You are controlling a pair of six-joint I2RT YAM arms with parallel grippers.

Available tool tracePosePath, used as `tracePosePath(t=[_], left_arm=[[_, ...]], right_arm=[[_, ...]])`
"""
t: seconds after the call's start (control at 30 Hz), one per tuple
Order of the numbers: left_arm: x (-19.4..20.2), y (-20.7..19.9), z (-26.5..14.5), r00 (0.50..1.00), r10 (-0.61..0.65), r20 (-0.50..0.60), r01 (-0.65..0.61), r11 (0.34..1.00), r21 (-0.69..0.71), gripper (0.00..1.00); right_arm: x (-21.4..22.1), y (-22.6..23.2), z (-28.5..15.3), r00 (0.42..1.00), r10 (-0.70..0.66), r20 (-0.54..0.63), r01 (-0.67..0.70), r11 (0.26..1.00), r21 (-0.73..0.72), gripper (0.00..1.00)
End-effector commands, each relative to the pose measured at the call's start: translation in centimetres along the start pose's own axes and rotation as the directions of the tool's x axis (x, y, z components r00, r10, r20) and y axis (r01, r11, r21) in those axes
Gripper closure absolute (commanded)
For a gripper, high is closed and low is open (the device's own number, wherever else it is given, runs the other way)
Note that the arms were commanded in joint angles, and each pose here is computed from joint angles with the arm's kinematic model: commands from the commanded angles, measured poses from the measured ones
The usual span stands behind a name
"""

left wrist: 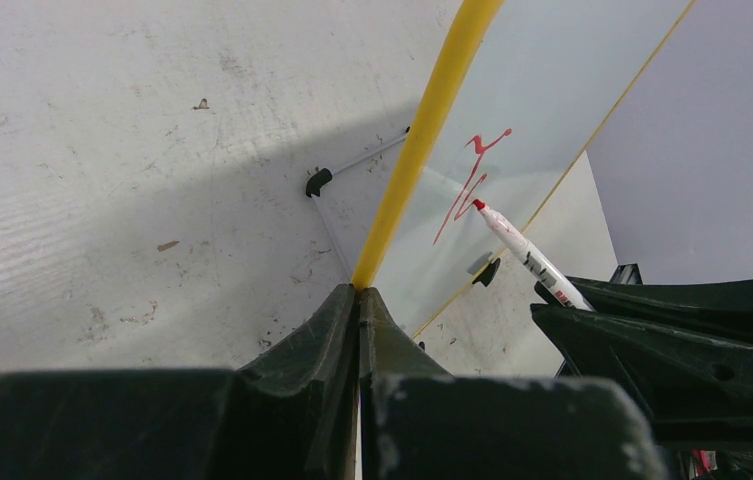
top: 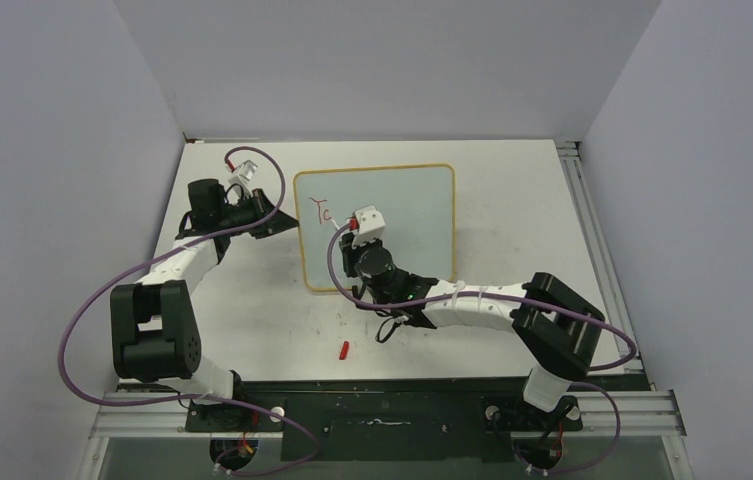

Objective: Write a sentence on the whiteboard

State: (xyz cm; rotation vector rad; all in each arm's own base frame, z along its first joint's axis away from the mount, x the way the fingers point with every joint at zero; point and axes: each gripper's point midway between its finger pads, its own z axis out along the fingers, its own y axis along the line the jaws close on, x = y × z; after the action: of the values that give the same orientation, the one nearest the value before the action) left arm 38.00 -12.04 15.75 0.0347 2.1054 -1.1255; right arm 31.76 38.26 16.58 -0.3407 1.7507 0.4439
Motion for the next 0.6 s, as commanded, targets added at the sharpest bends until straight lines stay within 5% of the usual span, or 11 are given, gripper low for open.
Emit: tracePosePath(t=[0.0, 0.57], left_arm=[[-1.0, -2.5, -0.3, 0.997, 0.069, 0.022, -0.071, 0.995, 0.075, 1.00], [-0.9, -2.5, -0.3, 0.997, 0.069, 0.021, -0.071, 0.994, 0.078, 1.00]], right_arm=[[-2.6, -1.4, -0.7, 0.998, 0.023, 0.060, -0.027, 0.998, 0.061, 0.95], [-3.5, -0.1, 0.6, 0.997, 0.012, 0.077, -0.014, 1.000, 0.025, 0.95]])
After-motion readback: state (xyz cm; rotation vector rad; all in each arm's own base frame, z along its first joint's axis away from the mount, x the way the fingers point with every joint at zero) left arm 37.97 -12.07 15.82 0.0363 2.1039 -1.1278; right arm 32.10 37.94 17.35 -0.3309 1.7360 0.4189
